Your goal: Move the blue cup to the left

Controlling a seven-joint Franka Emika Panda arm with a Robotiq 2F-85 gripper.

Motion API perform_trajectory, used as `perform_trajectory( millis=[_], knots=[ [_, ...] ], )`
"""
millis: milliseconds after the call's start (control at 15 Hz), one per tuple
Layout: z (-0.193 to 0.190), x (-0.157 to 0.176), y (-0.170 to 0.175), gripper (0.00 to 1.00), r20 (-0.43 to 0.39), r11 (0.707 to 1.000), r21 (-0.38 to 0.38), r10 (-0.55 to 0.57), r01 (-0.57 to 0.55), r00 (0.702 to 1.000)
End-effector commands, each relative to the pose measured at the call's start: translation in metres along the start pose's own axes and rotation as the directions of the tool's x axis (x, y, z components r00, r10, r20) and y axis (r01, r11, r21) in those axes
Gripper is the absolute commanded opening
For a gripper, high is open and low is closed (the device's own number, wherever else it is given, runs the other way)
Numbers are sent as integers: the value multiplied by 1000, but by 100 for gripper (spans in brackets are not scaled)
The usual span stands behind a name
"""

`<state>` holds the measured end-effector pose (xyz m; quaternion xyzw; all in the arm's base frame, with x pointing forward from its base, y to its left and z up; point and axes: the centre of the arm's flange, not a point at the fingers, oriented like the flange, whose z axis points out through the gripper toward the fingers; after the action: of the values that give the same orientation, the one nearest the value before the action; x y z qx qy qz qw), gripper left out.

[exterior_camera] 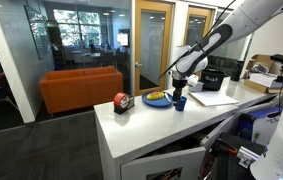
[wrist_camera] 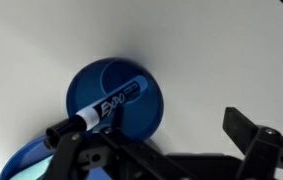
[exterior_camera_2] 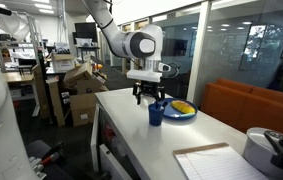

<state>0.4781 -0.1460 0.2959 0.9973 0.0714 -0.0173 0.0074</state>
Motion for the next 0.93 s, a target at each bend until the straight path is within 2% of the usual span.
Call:
perform_trajectory(
  millis=[0, 333, 400, 867],
  knots=[
    [8, -4, 8, 100, -33, 1000, -1, -9, 9, 999],
    [12, -8, 15, 100, -46, 1000, -9, 0, -1, 999],
    [12, -9, 15, 80, -49, 1000, -13, 3, -4, 999],
    [16, -13, 0, 31, -66, 999, -39, -18, 15, 998]
  ],
)
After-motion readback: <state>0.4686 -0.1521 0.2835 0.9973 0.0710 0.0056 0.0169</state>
